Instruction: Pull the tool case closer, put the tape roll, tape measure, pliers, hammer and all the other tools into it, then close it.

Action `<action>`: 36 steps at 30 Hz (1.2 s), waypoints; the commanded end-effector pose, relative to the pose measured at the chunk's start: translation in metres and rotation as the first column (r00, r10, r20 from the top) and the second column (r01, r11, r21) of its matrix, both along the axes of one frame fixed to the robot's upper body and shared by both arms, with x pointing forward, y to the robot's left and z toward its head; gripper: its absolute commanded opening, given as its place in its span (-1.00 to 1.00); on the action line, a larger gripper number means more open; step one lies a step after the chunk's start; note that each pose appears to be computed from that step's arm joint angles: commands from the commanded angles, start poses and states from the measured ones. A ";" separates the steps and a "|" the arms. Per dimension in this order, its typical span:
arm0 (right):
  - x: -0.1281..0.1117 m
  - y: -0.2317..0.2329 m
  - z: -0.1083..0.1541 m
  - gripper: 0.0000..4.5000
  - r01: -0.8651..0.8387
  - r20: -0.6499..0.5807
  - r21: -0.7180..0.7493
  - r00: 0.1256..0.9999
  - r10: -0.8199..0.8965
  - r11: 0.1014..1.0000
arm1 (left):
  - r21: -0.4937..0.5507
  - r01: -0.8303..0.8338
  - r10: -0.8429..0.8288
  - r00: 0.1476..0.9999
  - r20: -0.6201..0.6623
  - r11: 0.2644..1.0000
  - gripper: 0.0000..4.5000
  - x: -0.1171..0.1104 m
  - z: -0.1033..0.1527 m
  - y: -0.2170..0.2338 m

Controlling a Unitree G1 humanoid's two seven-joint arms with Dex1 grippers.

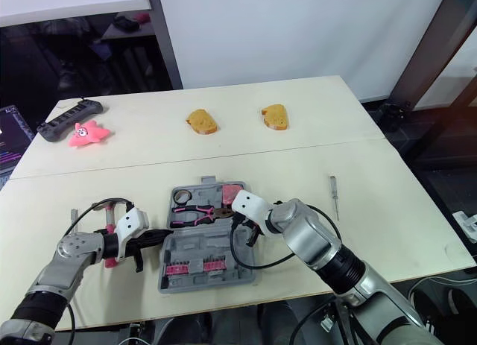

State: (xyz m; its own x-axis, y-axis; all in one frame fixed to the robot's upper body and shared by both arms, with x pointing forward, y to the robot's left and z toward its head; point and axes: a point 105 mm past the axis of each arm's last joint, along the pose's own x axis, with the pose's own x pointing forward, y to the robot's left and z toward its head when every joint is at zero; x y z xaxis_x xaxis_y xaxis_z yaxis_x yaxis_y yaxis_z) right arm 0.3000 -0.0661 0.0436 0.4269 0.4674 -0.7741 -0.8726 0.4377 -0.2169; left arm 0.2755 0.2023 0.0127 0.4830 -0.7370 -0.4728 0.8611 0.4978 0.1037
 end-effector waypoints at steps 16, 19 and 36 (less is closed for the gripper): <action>-0.024 -0.013 0.005 -1.00 0.011 -0.026 0.039 1.000 -0.010 0.999 | -0.064 0.128 -0.131 0.990 -0.044 0.990 -0.98 -0.009 -0.003 -0.051; -0.025 -0.018 0.006 -1.00 0.027 -0.021 0.036 0.999 -0.026 0.999 | -0.086 0.152 -0.156 0.987 -0.041 0.985 -0.98 -0.011 0.001 -0.062; -0.013 -0.009 0.012 -1.00 0.037 0.028 0.064 0.999 -0.039 0.997 | -0.039 0.039 -0.040 0.999 -0.014 0.998 -0.98 0.003 0.005 -0.034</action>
